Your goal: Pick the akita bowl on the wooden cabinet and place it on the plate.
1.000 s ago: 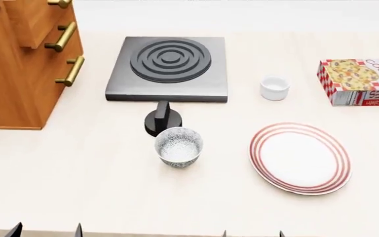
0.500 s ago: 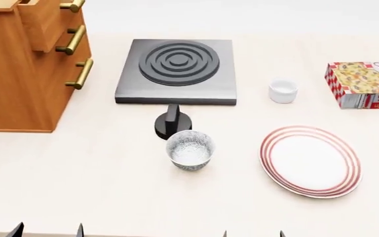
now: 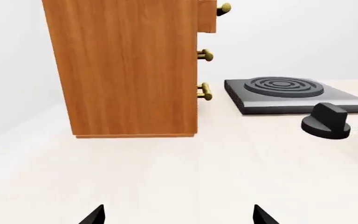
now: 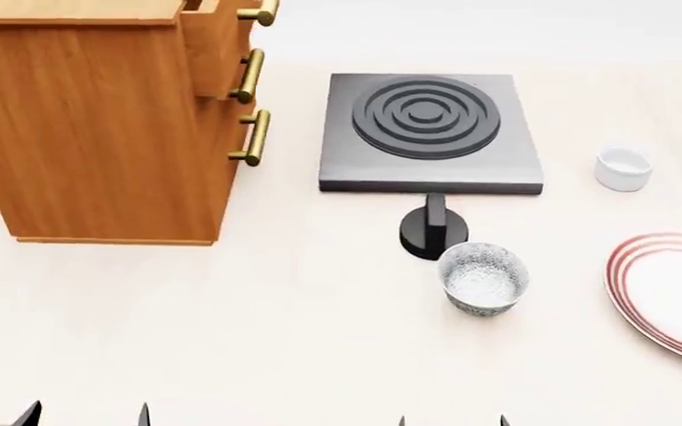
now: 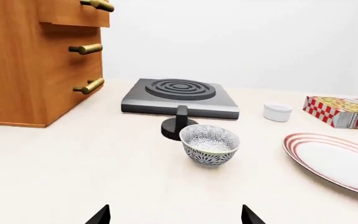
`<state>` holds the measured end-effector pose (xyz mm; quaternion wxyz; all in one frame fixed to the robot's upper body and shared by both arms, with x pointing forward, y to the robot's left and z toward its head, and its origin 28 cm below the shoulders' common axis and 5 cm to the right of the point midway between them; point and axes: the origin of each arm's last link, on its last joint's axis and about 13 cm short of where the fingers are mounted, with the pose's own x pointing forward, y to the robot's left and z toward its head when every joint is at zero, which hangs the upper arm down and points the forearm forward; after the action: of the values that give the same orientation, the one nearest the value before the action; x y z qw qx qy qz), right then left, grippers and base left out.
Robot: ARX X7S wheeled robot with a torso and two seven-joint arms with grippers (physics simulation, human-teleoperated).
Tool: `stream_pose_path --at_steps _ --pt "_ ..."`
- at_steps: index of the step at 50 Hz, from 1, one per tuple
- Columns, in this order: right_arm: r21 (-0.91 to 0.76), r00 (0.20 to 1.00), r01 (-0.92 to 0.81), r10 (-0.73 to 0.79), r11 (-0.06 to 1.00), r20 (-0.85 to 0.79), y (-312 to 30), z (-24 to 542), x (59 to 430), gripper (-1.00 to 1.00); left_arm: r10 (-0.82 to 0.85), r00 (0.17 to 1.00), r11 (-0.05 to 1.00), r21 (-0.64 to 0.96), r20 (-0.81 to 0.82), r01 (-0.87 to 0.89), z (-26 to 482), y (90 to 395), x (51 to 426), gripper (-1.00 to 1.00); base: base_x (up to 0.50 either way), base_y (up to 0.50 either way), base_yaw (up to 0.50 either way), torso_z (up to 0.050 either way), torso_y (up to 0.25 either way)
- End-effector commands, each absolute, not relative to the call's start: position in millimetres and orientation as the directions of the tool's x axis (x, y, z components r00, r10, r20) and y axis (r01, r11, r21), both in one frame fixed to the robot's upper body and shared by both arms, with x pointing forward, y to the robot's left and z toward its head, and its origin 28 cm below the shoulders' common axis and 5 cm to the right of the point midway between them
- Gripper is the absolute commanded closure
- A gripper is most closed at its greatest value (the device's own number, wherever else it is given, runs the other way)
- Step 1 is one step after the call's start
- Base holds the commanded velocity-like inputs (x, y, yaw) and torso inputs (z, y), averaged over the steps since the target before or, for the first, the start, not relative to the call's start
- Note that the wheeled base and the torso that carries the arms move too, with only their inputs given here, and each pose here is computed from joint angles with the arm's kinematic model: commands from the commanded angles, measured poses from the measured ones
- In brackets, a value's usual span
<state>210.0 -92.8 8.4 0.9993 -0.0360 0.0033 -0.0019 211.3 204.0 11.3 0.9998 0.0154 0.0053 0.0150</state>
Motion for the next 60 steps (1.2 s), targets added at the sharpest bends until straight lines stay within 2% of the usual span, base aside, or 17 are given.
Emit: stream_pose_path --at_steps 1,7,26,36,39,44,47,49,51,54,60 --pt "-0.072 1.000 0.003 -0.004 0.997 -0.006 -93 8 210 -1.00 0.032 0.999 0.999 0.033 -0.010 -0.032 11 204 211 -1.00 0.03 0.50 0.00 0.000 0.000" --pt "-0.072 1.000 0.008 -0.008 0.997 0.002 -93 9 210 -1.00 0.032 0.999 0.999 0.034 -0.010 -0.031 11 204 212 -1.00 0.03 0.48 0.00 0.000 0.000" --pt "-0.047 1.000 0.020 -0.019 0.999 0.020 -94 11 210 -1.00 0.033 0.999 0.999 0.035 -0.009 -0.032 11 204 212 -1.00 0.01 0.00 0.00 0.000 0.000" --pt "-0.059 1.000 0.021 -0.020 0.998 0.017 -93 11 209 -1.00 0.036 0.999 0.999 0.034 -0.008 -0.036 11 204 212 -1.00 0.36 0.00 0.00 0.000 0.000" --pt "-0.057 1.000 0.022 -0.021 0.998 0.019 -93 11 210 -1.00 0.051 0.999 0.998 0.024 -0.011 -0.051 12 205 212 -1.00 0.00 0.00 0.00 0.000 0.000" --pt "-0.053 0.999 0.024 -0.023 0.998 0.023 -94 11 210 -1.00 0.139 0.990 0.985 0.109 -0.027 -0.136 12 203 215 -1.00 0.00 0.00 0.00 0.000 0.000" --pt "-0.051 0.999 0.025 -0.024 0.998 0.026 -94 12 210 -1.00 0.156 0.985 0.986 0.049 0.075 -0.160 22 204 213 -1.00 0.00 0.00 0.00 0.000 0.000" --pt "-0.052 0.999 0.027 -0.025 0.998 0.027 -94 12 211 -1.00 0.056 0.990 0.994 0.081 0.132 -0.067 37 205 212 -1.00 0.00 0.00 0.00 0.000 0.000" --pt "-0.055 0.999 0.027 -0.026 0.998 0.027 -94 11 211 -1.00 0.109 0.985 0.993 0.034 0.134 -0.115 45 207 212 -1.00 0.00 0.00 0.00 0.000 0.000" --pt "-0.059 0.999 0.028 -0.026 0.998 0.028 -94 11 210 -1.00 0.132 0.973 0.986 0.070 0.190 -0.148 59 206 211 -1.00 0.00 0.00 0.00 0.000 0.000" --pt "-0.049 0.999 0.028 -0.026 0.998 0.036 -94 12 209 -1.00 0.108 0.964 0.989 0.071 0.244 -0.129 83 201 215 -1.00 0.00 0.00 0.00 0.000 0.000"
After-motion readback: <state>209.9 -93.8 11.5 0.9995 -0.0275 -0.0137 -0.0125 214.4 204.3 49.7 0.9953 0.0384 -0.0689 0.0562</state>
